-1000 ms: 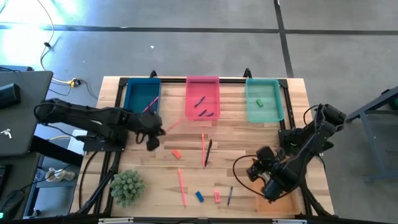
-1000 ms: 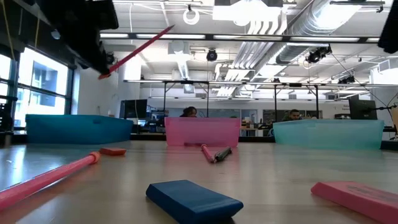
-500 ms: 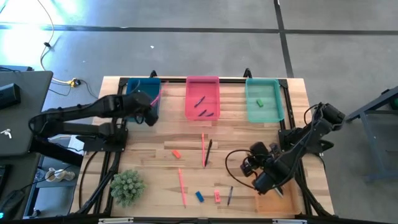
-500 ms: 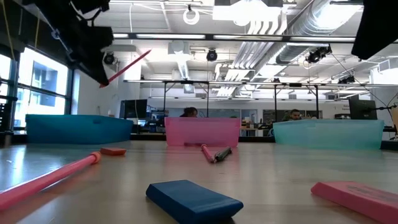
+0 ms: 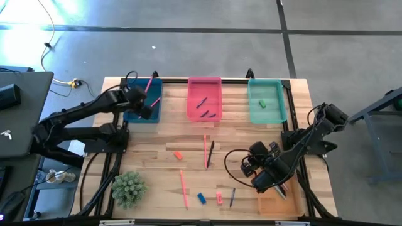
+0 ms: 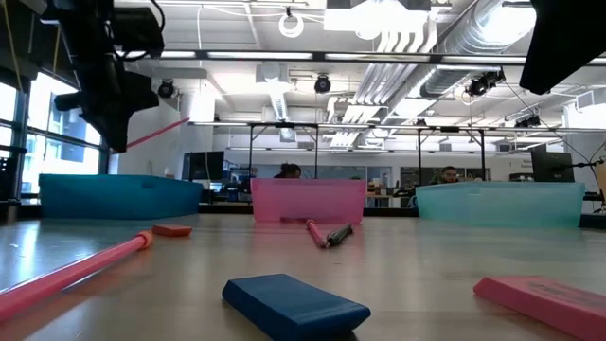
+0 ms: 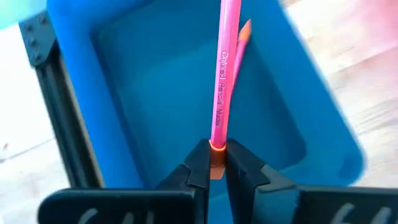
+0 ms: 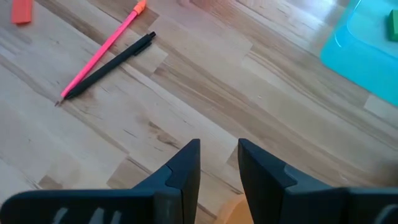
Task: Sort crayons/erasers/pens/pencils in bins
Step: Put the pink pencil into the blue bin
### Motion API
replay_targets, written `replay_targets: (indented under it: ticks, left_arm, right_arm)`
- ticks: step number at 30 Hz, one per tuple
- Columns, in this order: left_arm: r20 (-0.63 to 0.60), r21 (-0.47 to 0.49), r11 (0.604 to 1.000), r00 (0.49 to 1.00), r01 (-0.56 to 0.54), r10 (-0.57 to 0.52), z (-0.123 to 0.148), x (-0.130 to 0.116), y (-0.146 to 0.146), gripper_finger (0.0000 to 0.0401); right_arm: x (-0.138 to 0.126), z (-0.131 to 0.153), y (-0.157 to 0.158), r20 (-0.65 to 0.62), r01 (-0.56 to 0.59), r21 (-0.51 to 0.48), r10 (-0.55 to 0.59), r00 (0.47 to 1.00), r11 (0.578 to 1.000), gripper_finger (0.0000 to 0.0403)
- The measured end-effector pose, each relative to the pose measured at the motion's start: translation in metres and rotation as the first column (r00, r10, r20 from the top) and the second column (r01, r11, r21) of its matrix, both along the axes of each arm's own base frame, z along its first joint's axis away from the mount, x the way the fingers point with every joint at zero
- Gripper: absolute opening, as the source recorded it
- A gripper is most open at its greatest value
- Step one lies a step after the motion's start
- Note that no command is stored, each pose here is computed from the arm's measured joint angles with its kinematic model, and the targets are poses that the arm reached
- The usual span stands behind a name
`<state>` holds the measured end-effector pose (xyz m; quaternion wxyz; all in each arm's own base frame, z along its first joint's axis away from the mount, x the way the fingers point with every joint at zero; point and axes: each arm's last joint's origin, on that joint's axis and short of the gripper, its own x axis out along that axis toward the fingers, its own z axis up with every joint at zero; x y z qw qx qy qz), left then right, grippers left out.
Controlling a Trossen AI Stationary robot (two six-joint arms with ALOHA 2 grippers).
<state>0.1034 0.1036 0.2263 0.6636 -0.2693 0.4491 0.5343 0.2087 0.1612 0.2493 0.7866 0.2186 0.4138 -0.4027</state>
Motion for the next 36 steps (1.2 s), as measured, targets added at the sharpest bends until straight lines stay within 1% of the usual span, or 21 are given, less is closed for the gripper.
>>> replay_targets:
  ticks: [7, 11, 16, 22, 25, 30, 36]
  left_arm:
    - [-0.029, -0.092, 0.996, 1.000, -0.013, 0.010, -0.012, 0.003, 0.013, 0.0016]
    - [-0.075, -0.142, 0.990, 0.997, -0.011, 0.001, -0.019, 0.004, 0.018, 0.0016]
    - [-0.119, -0.211, 0.977, 0.993, -0.030, 0.005, -0.027, 0.004, 0.022, 0.0016]
    - [-0.168, -0.281, 0.959, 0.985, -0.020, -0.028, -0.039, 0.006, 0.030, 0.0017]
    - [-0.192, -0.312, 0.949, 0.981, -0.034, -0.028, -0.046, 0.007, 0.033, 0.0017]
    - [-0.198, -0.364, 0.931, 0.979, -0.030, -0.046, -0.054, 0.009, 0.037, 0.0017]
    - [-0.219, -0.392, 0.919, 0.974, -0.033, -0.058, -0.061, 0.011, 0.040, 0.0029]
  right_arm:
    - [0.000, 0.000, 0.000, -0.024, -0.043, -0.017, 0.042, 0.999, 0.999, 0.0099]
    - [0.000, 0.000, 0.000, -0.024, -0.043, -0.017, 0.043, 0.999, 0.999, 0.0099]
    - [0.000, 0.000, 0.000, -0.027, -0.043, -0.013, 0.042, 0.999, 0.999, 0.0099]
    - [0.000, -0.001, 0.000, -0.029, -0.043, -0.011, 0.042, 0.999, 0.999, 0.0099]
    - [0.000, -0.001, 0.000, -0.029, -0.042, -0.011, 0.042, 0.999, 0.999, 0.0099]
    - [0.000, -0.001, 0.000, -0.029, -0.042, -0.011, 0.042, 0.999, 0.999, 0.0099]
    - [0.000, -0.001, 0.001, -0.022, -0.042, -0.005, 0.042, 0.999, 0.999, 0.0099]
